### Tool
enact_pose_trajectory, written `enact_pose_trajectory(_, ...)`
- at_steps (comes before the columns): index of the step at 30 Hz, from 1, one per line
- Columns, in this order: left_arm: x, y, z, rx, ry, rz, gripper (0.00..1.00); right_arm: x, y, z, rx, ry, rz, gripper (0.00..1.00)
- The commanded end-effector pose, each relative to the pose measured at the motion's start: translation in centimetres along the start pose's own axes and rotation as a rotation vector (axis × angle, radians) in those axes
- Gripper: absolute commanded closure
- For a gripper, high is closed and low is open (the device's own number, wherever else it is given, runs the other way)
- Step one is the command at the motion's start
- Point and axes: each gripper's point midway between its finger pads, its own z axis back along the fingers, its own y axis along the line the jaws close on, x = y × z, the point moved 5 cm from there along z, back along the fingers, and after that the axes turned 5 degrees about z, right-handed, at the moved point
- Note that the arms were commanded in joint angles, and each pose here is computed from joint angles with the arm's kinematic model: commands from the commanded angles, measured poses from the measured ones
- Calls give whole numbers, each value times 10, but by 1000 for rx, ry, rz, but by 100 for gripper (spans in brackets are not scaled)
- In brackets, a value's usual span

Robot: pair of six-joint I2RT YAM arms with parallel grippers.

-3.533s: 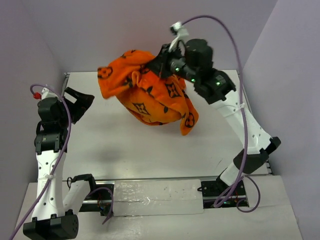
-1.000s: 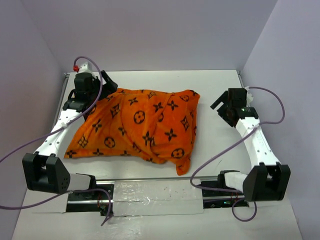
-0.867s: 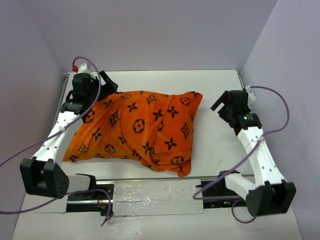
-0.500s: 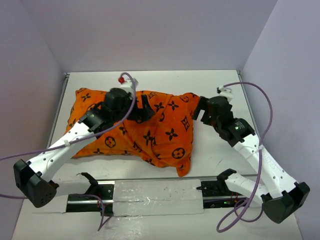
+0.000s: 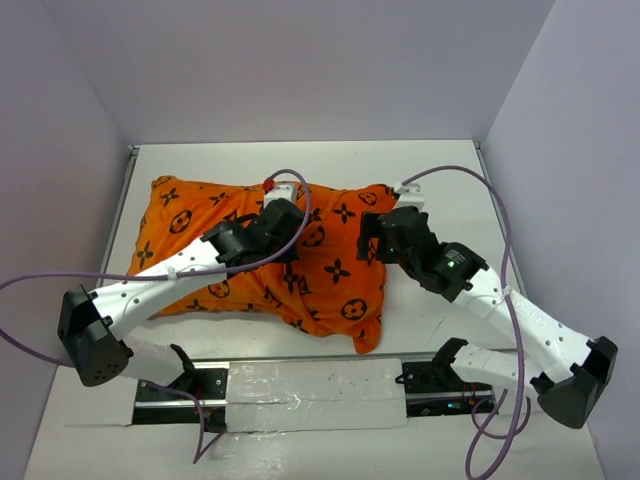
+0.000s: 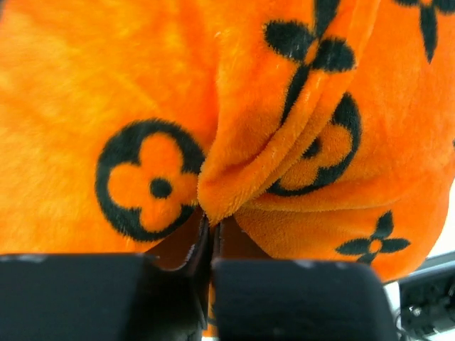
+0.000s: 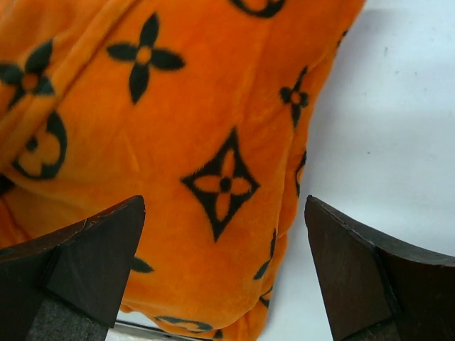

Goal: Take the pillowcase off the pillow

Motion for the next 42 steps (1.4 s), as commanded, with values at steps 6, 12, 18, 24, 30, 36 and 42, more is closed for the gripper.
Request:
enact_pose_trajectory(6, 28, 23, 39, 90, -158, 109, 100, 7, 52, -1, 81, -52, 222, 0)
enact_pose_trajectory(12, 31, 30, 47, 136, -165, 142, 93, 7, 105, -6, 215, -69, 319, 0)
enact_pose_trajectory(18, 32, 29, 53, 109, -161, 154, 94, 4, 154, -17, 423, -98, 470, 0)
enact_pose_trajectory(24, 31, 37, 62, 112, -174, 180, 82, -7, 160, -53, 322, -54, 526, 5)
enact_pose_trajectory(30, 27, 48, 62, 113, -184, 210, 86, -2, 141, -55, 236, -83, 425, 78)
enact_pose_trajectory(36, 25, 57, 47, 157, -159, 211, 90, 4, 109, -34, 174, -138, 354, 100)
enact_pose_trajectory(42, 29, 57, 30, 160, -159, 216, 100, -1, 52, -14, 10, -168, 212, 100)
